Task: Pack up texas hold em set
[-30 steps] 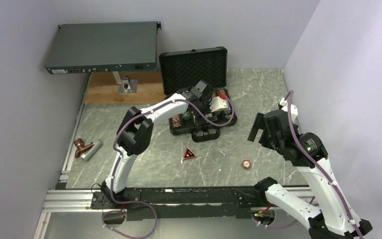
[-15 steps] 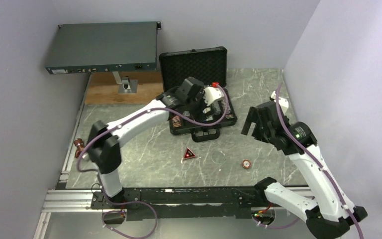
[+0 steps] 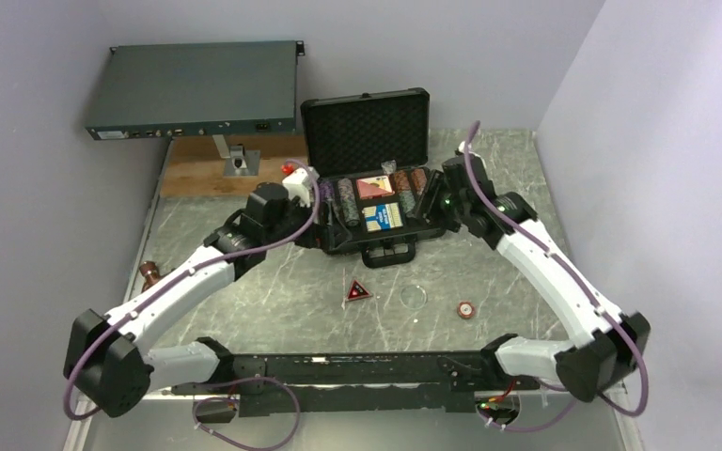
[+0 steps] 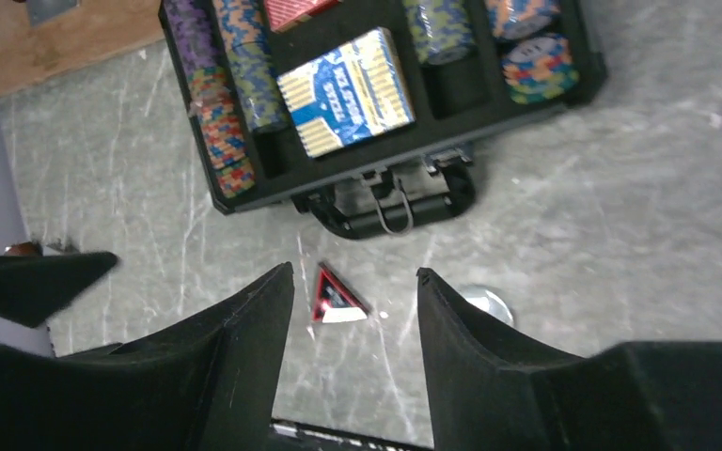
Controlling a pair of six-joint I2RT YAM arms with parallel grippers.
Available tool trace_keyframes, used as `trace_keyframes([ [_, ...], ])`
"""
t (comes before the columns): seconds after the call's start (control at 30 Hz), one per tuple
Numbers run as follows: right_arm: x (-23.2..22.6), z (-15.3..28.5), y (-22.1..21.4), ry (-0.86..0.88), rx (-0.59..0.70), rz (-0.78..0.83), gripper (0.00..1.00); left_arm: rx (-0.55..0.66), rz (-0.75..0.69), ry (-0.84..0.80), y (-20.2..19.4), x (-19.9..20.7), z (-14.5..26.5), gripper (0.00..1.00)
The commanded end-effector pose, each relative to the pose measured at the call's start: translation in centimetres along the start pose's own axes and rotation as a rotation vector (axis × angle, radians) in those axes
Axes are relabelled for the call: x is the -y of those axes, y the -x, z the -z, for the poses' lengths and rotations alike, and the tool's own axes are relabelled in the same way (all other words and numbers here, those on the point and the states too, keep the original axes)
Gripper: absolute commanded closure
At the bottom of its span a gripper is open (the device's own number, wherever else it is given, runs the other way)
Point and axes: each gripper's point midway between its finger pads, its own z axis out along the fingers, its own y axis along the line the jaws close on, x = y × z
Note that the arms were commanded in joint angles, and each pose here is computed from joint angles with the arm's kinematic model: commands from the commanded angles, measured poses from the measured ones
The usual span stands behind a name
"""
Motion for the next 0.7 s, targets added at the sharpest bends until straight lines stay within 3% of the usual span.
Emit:
trace_keyframes([
  [0.0,-3.7,-4.4,0.9,0.111,-0.01,-0.046,0.48,-0.121,0.289,-0.185,-2.6,0.6,0.3,0.0],
  [0.13,-5.0,-8.9,0.6,0.088,-0.082,-0.049,0.63,-0.094,0.196,0.04,-3.6,-3.2,2.4,0.0],
  [0.33,-6.9,-14.6,1.2,0.062,-0.13,-0.081,1.0,-0.102,0.108,0.226,-6.2,-6.6,6.3,0.01],
  [0.53,-6.9,-20.2,0.8,-0.012,-0.192,-0.101,1.0,-0.162,0.061,0.277,-9.6,-8.1,8.5,0.04],
  [0.67,-6.1,-22.4,0.6,-0.047,-0.207,-0.127,1.0,-0.145,0.027,0.298,-9.8,-8.4,9.8,0.04],
])
